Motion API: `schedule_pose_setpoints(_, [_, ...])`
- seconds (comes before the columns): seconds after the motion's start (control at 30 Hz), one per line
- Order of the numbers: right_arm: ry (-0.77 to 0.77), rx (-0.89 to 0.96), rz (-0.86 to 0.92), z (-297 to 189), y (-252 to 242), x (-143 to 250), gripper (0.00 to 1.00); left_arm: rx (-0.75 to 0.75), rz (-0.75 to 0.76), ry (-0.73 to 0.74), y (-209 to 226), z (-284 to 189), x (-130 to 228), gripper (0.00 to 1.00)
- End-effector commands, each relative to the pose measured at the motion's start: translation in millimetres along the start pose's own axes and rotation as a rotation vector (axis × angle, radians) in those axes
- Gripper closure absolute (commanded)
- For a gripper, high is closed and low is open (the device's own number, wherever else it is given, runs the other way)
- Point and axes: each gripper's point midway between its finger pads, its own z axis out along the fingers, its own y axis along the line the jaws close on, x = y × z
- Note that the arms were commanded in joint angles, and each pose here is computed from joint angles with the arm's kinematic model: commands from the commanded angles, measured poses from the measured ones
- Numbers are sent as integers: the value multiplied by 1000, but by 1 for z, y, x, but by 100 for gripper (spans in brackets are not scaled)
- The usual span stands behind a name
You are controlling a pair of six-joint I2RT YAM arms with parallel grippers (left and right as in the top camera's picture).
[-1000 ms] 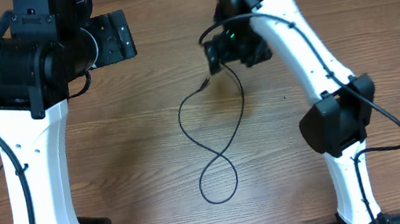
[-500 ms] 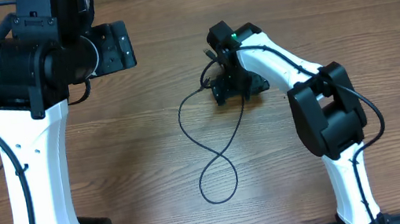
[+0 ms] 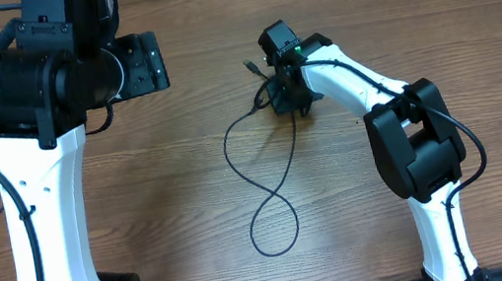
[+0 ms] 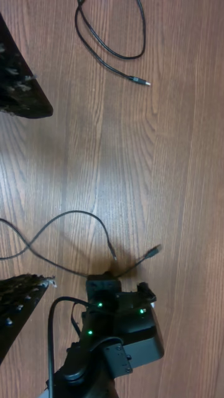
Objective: Untangle cables
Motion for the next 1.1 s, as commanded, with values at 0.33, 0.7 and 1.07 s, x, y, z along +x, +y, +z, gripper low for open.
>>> schedule_pose_setpoints(0.33, [-405, 335, 61, -219, -84, -102, 96, -19, 21, 21, 3, 2, 4, 20])
schedule_pose_setpoints(0.7, [-1074, 265, 362, -488, -239, -113, 96, -19, 21, 21, 3, 2, 4, 20])
schedule_pose_setpoints(1.07, [-1410, 293, 359, -618, -369, -21, 96, -21, 21, 23, 3, 2, 5, 20])
